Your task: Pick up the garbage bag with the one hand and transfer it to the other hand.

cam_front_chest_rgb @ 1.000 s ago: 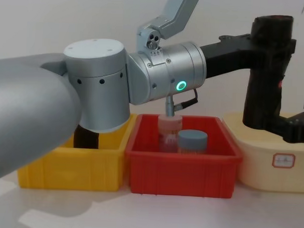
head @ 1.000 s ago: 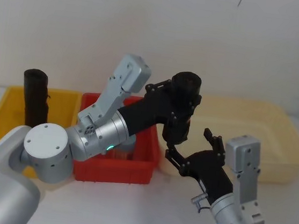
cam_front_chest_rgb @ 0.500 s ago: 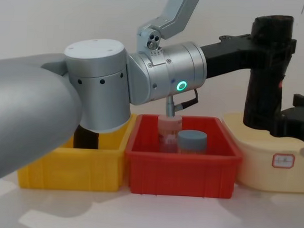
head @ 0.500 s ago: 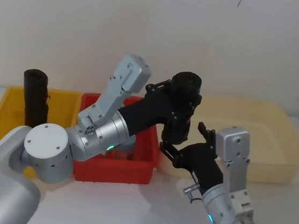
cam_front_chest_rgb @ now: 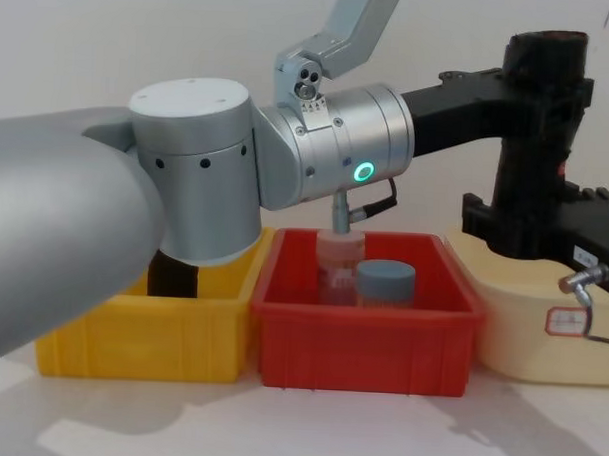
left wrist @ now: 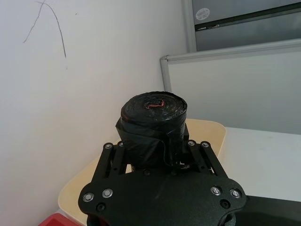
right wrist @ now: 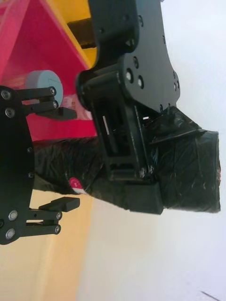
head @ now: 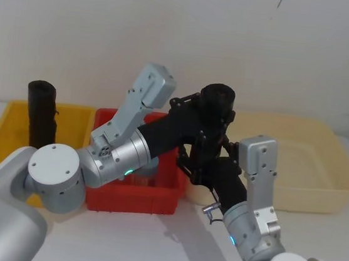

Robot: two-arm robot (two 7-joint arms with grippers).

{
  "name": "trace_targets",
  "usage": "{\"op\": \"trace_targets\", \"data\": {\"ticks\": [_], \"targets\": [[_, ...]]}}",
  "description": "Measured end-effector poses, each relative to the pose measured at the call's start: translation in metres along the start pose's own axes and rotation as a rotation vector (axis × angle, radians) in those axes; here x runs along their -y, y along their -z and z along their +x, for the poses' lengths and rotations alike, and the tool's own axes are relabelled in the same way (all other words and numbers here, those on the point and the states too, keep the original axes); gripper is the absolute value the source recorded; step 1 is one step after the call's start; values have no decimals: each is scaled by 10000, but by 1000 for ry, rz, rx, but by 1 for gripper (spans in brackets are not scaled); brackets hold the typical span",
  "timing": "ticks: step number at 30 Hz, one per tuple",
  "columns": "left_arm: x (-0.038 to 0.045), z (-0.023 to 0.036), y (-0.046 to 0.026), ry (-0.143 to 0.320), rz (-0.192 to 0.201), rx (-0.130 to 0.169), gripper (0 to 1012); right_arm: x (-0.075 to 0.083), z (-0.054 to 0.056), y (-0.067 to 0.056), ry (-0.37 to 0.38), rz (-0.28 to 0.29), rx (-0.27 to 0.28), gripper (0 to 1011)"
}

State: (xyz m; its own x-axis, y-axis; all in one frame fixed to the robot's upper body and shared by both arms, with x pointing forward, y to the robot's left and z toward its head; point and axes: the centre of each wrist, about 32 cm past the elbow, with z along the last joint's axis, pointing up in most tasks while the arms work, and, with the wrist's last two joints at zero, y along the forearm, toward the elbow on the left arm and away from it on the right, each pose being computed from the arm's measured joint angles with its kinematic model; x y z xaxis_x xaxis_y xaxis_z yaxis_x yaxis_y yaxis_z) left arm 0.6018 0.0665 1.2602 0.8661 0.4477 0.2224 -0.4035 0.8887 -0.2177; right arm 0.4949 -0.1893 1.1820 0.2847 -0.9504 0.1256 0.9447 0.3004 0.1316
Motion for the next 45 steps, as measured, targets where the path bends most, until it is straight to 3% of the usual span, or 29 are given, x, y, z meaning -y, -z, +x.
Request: {"op": "trace_targets", "data": {"ticks": [9,26,33,45], "targets": [[0,0,0,0,0,0,497,-95,-30,-18,-4,7,-6,992],[0,0,0,0,0,0,497,-170,-56,-34,-6,14,-12,536],[0,0,0,0,0,0,501,-181,-61,-37,-7,15,-13,507],[0,-1,0,1,0,0,838,-188,-65,-39,-8,17,-12,506]]}}
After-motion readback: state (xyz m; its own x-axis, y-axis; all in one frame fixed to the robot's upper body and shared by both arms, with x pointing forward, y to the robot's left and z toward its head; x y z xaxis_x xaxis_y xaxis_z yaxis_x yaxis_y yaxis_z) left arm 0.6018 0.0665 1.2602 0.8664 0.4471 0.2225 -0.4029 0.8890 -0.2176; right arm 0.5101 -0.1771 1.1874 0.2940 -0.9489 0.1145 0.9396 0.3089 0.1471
